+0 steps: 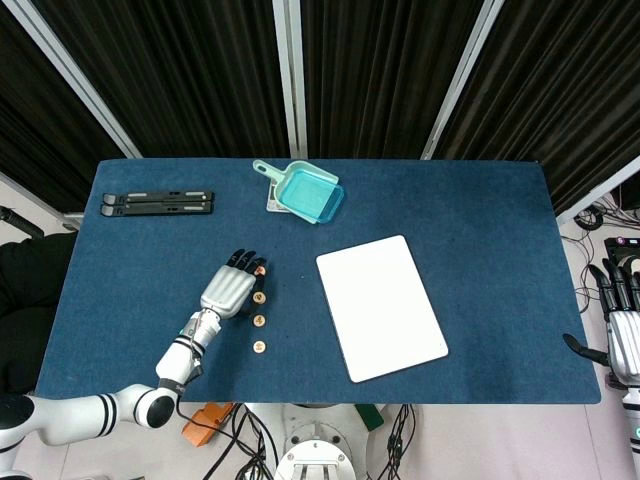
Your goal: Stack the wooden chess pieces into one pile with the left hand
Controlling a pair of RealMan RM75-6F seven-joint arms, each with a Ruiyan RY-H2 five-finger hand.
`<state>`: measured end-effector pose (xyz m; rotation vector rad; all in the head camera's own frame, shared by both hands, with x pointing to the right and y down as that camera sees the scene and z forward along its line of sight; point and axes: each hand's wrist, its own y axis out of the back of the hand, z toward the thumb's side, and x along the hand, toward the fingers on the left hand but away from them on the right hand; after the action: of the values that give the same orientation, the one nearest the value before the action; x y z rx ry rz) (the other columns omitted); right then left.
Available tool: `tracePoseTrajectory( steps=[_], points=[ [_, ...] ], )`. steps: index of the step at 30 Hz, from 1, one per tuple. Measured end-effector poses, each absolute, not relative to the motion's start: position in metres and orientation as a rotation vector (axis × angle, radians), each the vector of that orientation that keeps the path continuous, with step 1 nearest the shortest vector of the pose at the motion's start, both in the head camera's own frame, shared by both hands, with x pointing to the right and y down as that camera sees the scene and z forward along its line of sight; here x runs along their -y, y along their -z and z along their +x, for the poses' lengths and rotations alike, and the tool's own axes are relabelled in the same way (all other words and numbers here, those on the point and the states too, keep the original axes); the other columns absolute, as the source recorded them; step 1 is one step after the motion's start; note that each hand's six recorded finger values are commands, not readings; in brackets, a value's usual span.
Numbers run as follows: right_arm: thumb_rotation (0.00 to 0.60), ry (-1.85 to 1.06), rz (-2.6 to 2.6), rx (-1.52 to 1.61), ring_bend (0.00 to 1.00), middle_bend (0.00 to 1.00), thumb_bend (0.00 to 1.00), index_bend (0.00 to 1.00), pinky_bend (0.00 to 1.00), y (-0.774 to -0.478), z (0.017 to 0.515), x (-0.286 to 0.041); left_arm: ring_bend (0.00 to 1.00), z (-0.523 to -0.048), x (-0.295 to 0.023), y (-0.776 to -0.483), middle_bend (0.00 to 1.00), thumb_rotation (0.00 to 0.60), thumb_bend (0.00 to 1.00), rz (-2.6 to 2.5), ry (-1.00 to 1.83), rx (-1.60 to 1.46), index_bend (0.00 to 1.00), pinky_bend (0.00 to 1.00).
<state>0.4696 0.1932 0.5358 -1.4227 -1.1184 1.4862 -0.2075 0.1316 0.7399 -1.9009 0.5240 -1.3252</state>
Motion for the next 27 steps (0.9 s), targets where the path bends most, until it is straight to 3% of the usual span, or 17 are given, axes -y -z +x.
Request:
tracePoseTrajectory(
  steps=[18, 27],
  points=[
    [0.6, -1.487, -1.42, 1.123, 0.0, 0.04, 0.19, 0.0, 0.04, -0.535, 0.47, -0.193, 0.0, -0.208, -0.131, -0.733, 0.08, 0.6, 0.33, -1.922, 1.319, -0.543, 0.39, 0.0],
    [0.6, -1.484, -1.416, 1.116, 0.0, 0.04, 0.19, 0.0, 0.04, -0.534, 0.468, -0.193, 0.0, -0.214, -0.092, -0.717, 0.08, 0.6, 0.31, -1.928, 1.331, -0.673, 0.39, 0.0]
  ],
)
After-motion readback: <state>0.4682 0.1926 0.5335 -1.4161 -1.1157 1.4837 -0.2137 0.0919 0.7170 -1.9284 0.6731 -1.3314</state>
